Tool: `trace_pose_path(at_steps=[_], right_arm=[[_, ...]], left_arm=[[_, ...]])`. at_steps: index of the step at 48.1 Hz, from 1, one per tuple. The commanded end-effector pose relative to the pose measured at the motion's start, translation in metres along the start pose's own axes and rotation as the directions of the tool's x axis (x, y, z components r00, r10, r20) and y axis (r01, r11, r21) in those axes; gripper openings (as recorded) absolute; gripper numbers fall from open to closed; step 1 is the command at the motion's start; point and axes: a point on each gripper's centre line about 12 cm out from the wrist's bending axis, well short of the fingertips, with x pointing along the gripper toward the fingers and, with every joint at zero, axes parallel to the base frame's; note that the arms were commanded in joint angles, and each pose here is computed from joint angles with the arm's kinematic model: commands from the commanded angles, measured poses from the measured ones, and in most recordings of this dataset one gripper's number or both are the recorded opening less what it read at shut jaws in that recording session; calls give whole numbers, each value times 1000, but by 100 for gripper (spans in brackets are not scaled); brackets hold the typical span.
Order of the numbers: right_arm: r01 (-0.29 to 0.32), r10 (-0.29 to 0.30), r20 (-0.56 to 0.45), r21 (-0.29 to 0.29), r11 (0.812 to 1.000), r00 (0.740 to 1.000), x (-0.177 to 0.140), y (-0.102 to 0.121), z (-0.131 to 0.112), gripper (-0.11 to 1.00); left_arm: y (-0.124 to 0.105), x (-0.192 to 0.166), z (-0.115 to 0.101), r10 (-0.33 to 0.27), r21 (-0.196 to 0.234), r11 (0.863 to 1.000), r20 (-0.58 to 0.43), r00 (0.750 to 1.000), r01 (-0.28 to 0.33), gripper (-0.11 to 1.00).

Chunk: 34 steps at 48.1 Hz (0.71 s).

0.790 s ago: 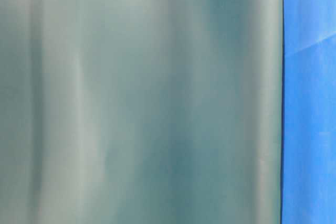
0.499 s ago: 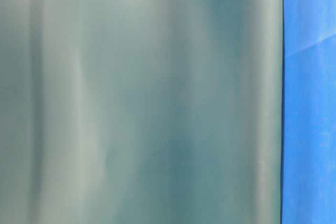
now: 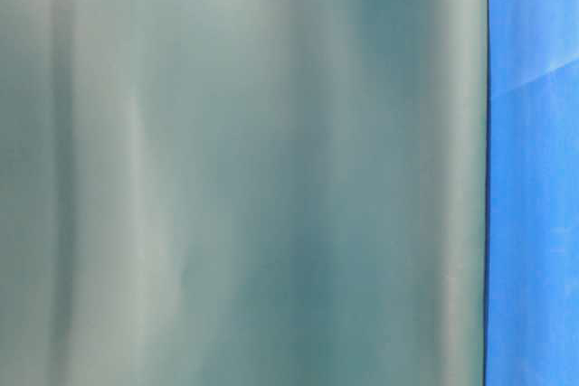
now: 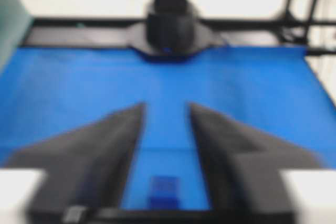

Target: Handover the blue block to the right arm after grasping it with the left arm, then place it in the designated position.

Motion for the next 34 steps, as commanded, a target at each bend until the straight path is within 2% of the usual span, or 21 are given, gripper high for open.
trace_pose_path(at_steps=[1, 5, 9, 22, 34], right_arm=[[1, -1, 31, 9, 1000, 1000, 2, 0, 13, 52], [3, -3, 34, 11, 1000, 999, 2, 0, 14, 76], [3, -4, 37, 15, 1000, 999, 2, 0, 15, 94], [5, -6, 32, 24, 1000, 999, 3, -1, 13, 96], [6, -6, 28, 24, 1000, 1000, 5, -1, 12, 96]], left_arm=[[0, 2, 7, -2, 1, 1000, 21, 1000, 2, 53], [0, 2, 7, -2, 4, 1000, 21, 1000, 2, 77], [0, 2, 6, -2, 6, 1000, 20, 1000, 2, 91], [1, 9, 10, 3, 0, 1000, 55, 998, -3, 92], [2, 44, 7, 8, 3, 1000, 37, 999, -8, 92]])
